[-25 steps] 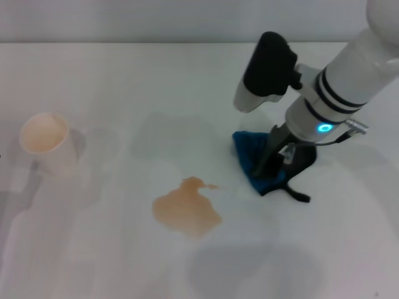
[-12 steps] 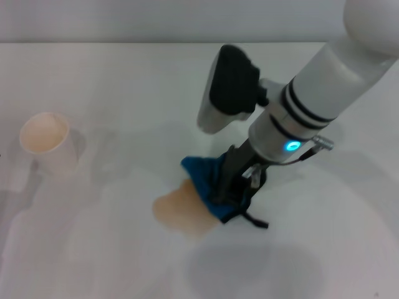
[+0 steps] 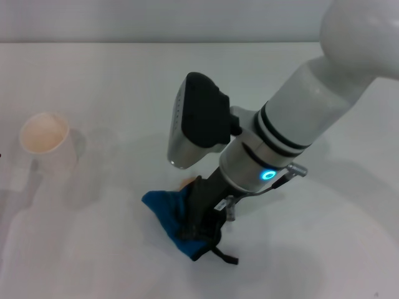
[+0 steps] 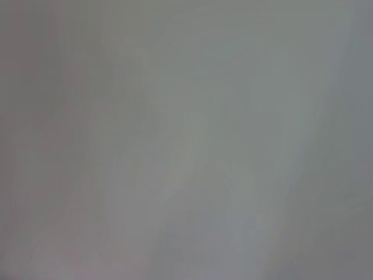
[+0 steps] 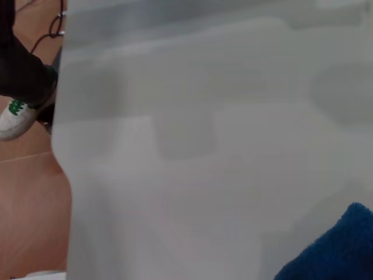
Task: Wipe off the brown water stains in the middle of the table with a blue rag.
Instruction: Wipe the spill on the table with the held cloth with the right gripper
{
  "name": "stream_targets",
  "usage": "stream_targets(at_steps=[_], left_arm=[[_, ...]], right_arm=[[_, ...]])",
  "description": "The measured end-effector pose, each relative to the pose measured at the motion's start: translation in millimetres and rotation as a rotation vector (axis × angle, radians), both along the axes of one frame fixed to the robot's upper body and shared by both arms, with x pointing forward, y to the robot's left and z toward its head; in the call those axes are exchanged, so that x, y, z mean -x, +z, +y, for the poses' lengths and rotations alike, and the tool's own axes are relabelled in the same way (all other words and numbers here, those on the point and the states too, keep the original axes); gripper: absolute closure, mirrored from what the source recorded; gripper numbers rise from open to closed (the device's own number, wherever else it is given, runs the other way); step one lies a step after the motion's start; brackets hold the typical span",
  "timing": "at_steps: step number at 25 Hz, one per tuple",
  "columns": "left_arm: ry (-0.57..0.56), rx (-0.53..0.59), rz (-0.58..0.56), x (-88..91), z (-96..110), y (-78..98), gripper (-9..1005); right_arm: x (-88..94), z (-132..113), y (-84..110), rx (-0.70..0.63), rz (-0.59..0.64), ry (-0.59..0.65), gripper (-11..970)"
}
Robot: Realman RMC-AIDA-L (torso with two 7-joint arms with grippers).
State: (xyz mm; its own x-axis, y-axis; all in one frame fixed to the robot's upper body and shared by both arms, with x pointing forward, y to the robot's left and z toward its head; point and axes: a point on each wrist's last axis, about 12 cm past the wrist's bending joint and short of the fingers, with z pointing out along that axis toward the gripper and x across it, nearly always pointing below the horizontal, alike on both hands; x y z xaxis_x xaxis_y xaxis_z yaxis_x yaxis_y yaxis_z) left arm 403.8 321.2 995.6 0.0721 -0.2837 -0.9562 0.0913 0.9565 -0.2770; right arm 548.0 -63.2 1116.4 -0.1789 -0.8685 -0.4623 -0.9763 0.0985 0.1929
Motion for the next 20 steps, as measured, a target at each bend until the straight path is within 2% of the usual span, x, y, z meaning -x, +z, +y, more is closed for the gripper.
stream_targets(at_steps=[5, 11, 20], left_arm=[[0.000, -0.001, 0.001, -0.6, 0, -0.1, 120], [0.001, -0.001, 0.001, -0.8, 0, 0.0, 121], [0.002, 0.000, 0.001, -0.8, 1, 0.0, 121]], right_arm=[[1.2, 4, -11.6, -0.020, -0.049, -0.018, 874], [-4.8, -5, -25.9, -0.006, -0.078, -0.078, 875], [-9.4, -9, -28.1, -0.009, -0.082, -0.112, 875]])
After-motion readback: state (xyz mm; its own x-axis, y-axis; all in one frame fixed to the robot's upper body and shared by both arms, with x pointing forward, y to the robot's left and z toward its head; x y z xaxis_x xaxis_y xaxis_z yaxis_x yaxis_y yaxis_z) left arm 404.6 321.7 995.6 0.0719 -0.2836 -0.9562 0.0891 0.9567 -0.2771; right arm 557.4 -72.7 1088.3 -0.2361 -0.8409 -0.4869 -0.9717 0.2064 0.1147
